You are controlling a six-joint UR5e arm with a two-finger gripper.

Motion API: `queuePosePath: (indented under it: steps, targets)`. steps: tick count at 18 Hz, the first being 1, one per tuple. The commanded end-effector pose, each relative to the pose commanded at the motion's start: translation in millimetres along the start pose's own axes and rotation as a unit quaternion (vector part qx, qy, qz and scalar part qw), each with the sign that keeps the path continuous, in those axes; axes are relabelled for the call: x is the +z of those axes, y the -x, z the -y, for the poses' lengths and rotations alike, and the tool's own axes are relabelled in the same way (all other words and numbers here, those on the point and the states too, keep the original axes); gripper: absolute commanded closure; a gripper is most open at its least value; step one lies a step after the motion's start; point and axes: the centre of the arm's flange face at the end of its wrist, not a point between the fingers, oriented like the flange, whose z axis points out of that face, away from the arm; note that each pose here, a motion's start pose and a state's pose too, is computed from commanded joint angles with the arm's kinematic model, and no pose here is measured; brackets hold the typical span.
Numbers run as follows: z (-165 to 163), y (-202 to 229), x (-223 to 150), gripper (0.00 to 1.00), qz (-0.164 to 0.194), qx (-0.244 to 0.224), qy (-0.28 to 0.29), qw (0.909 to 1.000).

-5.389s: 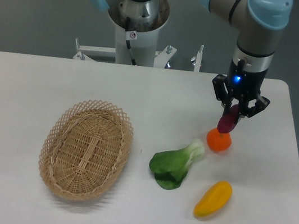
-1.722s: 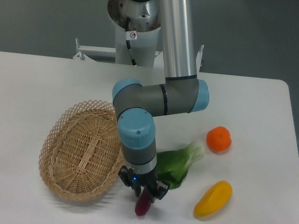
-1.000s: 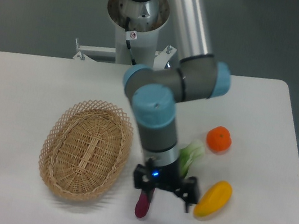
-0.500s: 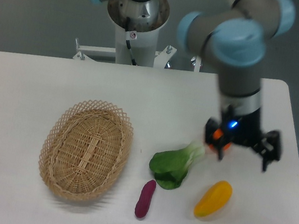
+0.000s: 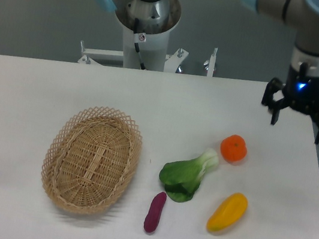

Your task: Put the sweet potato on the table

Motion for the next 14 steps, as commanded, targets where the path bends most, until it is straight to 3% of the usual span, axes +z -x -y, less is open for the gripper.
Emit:
queuePosePath:
  steps: [14]
  targets:
    - [4.7, -5.9, 7.2, 0.0, -0.006, -0.004, -0.005, 1.0]
